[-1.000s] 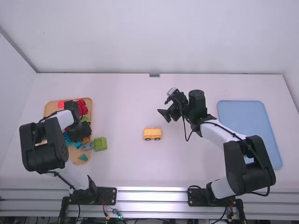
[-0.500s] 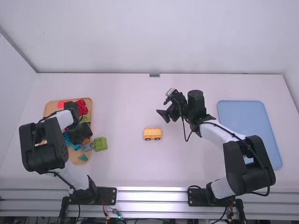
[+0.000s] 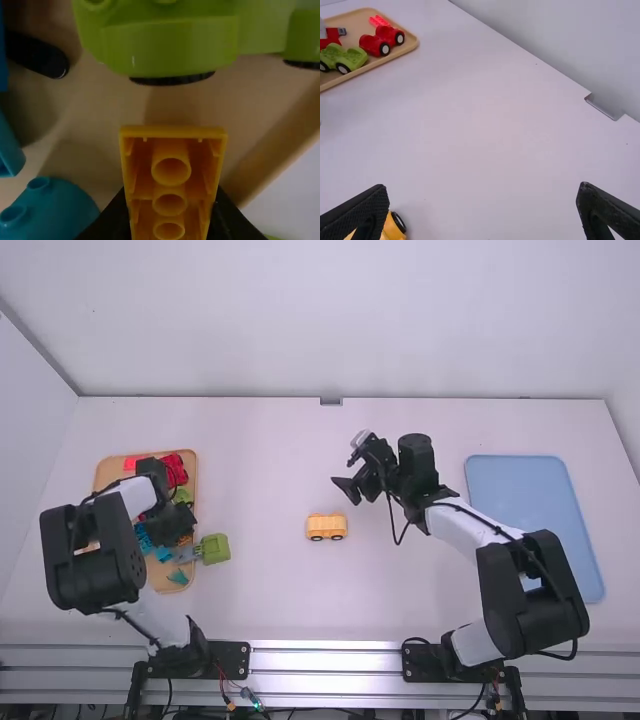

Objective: Assemble lego blocks to make yellow taxi

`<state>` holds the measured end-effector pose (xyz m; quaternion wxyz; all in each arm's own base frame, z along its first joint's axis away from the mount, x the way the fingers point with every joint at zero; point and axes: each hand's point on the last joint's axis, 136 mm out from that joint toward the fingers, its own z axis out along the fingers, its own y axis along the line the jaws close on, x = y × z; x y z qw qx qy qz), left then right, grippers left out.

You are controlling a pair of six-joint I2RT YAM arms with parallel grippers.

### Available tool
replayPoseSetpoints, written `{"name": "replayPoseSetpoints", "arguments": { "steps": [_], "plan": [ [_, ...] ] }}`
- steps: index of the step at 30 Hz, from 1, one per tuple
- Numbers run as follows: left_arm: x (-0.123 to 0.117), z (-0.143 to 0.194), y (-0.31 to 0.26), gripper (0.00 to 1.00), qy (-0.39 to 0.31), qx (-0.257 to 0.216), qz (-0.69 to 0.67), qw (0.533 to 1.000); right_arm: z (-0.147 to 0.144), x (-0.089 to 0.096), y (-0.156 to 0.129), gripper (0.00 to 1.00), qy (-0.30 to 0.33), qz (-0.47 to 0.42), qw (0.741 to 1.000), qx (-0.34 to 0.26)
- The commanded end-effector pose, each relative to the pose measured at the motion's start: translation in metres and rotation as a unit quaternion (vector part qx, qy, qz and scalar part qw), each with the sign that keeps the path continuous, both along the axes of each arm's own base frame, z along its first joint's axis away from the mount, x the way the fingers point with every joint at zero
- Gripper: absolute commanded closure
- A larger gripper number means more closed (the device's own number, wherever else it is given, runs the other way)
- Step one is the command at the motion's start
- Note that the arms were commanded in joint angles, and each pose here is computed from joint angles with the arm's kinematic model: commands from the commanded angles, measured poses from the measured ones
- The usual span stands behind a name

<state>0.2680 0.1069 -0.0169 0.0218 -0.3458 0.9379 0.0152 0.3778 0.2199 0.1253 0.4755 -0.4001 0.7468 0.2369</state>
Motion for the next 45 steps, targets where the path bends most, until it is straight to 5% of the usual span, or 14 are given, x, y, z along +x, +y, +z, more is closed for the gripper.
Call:
{"name": "replayPoseSetpoints", "arguments": {
  "steps": [1,8,21,28,36,45],
  "plan": [
    [-0.005,-0.003,-0.005,0.82,0.004,-0.003,-0.004,1.000,0.011,-0.002,0.004,0.01,-0.010,0.006,1.000,0.008],
    [0.009,0.016,0.000,0.87,-0.025,0.008,-0.004,1.000,0.011,-0.001,0.003,0.01,-0.012,0.004,1.000,0.006],
    [0.025,0.067,0.004,0.82,-0.105,0.031,-0.004,0.994,0.015,-0.006,0.007,0.02,-0.010,0.025,0.999,0.021],
    [0.053,0.108,-0.041,0.88,-0.222,-0.053,-0.153,0.961,0.047,-0.019,0.025,0.01,0.036,0.064,0.989,0.130],
    [0.080,0.159,-0.139,0.90,-0.380,-0.171,-0.398,0.817,0.064,-0.016,0.028,0.01,0.090,0.041,0.976,0.195],
    [0.070,0.216,-0.256,0.87,-0.498,-0.231,-0.595,0.587,0.107,-0.051,0.029,0.01,0.091,0.179,0.946,0.256]
  ]
}}
